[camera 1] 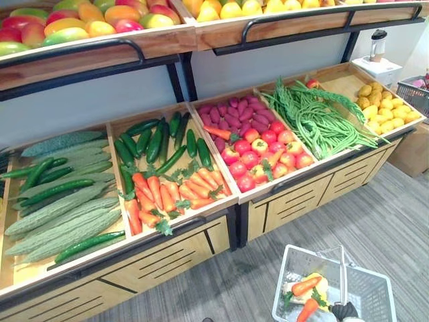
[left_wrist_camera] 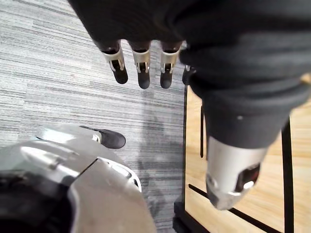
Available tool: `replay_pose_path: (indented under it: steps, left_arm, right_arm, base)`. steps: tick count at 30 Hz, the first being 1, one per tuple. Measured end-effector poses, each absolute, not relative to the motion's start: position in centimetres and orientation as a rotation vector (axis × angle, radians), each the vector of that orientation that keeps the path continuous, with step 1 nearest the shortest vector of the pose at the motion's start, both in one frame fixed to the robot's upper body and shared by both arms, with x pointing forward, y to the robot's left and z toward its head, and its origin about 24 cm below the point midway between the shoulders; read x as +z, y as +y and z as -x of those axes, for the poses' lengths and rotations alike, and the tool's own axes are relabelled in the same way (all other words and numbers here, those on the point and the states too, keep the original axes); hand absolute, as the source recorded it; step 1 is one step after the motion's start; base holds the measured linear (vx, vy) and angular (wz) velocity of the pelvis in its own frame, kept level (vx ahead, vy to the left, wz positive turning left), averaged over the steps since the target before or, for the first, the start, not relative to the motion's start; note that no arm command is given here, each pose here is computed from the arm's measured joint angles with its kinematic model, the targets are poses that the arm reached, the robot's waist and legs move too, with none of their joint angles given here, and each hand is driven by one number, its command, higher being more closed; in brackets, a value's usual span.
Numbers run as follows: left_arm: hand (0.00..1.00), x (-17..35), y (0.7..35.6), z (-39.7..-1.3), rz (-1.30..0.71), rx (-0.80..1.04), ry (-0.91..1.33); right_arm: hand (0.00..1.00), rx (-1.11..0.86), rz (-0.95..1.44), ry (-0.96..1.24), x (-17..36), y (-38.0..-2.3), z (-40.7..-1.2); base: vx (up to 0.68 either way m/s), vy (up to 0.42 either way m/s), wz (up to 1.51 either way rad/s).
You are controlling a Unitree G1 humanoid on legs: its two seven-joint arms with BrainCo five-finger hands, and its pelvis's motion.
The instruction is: Pick vegetable in the basket
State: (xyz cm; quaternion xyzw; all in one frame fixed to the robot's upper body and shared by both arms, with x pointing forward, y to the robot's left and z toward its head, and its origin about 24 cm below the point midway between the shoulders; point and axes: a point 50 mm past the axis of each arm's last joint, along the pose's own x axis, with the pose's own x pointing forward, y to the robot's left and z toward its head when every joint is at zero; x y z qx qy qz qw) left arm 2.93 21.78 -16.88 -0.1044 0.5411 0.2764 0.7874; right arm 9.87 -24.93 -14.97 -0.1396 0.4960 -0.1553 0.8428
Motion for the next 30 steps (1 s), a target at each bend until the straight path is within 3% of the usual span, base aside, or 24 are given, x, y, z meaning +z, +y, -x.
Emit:
replay_pose_path:
  steps: [12,20,30]
  left_arm:
    - [0.00,-16.1,22.9,-6.9,0.047,0.422,1.088]
    - [0.00,-15.2,23.6,-8.7,0.036,0.429,1.003]
    - [0.00,-15.4,22.8,-8.7,0.058,0.408,1.012]
  right_arm:
    - [1.00,-0.423,0.156,0.926,-14.2,-23.5,-11.9]
    - [1.00,-0.380,0.152,0.861,-13.8,-22.6,-13.4]
    - [1.00,-0.365,0.174,0.917,-14.5,-22.5,-12.1]
  base:
    - [0.04,0.092,-0.24]
    - [-0.08,0.181,-1.18]
    - [-0.15,-0.125,-1.02]
